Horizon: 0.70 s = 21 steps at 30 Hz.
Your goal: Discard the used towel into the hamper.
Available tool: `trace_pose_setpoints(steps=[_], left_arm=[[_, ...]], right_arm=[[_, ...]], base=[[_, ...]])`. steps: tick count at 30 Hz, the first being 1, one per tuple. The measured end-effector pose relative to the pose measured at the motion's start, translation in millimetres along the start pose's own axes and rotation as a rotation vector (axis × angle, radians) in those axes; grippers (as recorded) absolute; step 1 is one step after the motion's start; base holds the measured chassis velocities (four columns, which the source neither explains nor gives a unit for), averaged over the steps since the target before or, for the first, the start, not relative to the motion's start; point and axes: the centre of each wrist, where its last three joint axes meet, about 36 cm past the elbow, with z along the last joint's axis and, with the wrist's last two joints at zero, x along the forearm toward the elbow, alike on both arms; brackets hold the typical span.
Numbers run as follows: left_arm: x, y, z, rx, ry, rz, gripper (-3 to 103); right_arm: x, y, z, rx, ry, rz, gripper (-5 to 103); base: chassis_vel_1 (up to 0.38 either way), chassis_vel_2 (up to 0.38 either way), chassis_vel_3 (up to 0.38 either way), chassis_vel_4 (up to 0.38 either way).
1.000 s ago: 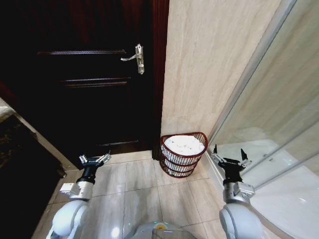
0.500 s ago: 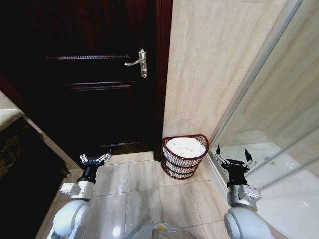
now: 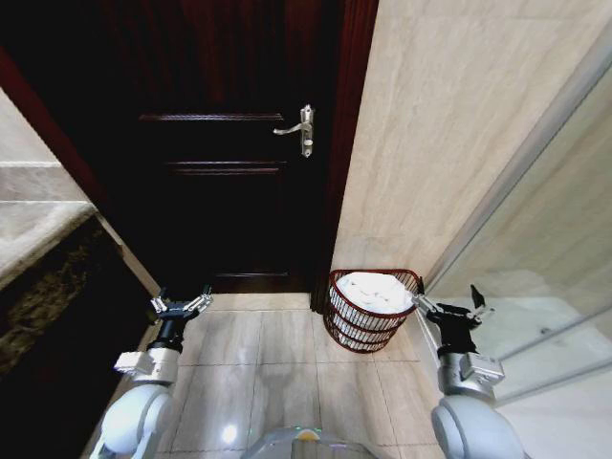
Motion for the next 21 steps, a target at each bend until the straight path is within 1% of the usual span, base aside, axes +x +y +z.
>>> trace_pose_setpoints(steps=[4,6,7,10,12,16,21], left_arm=[[0.0,-1.1,1.9,0.000,0.001,-0.002,100],[0.5,-1.3,2.5,-0.001,0.004,-0.012,100],[0.5,-1.3,2.5,-0.001,0.004,-0.012,100],[2.4,0.2,1.4,-0.014,0.019,-0.027,100],[2.7,0.9,1.3,-0.020,0.024,-0.031,100],[2.5,1.0,-0.8,-0.043,0.057,-0.050,100],[2.2,-0.7,-2.0,-0.051,0.060,-0.052,100]], right_arm=[[0.6,-0.2,0.3,-0.006,0.008,-0.012,100],[3.0,-1.7,-1.5,-0.034,0.050,-0.057,100],[3.0,-1.7,-1.5,-0.034,0.050,-0.057,100],[5.3,-9.9,-2.9,-0.076,0.113,-0.132,100],[5.3,-12.2,-2.2,-0.080,0.119,-0.147,100],[4.3,-16.7,10.0,-0.093,0.159,-0.193,100],[6.0,-14.0,14.3,-0.102,0.153,-0.207,100]], base=[[0.000,0.000,0.000,0.000],[0.000,0.000,0.000,0.000],[0.000,0.000,0.000,0.000],[0.000,0.000,0.000,0.000],[0.000,0.000,0.000,0.000],[0.000,0.000,0.000,0.000],[0.000,0.000,0.000,0.000]])
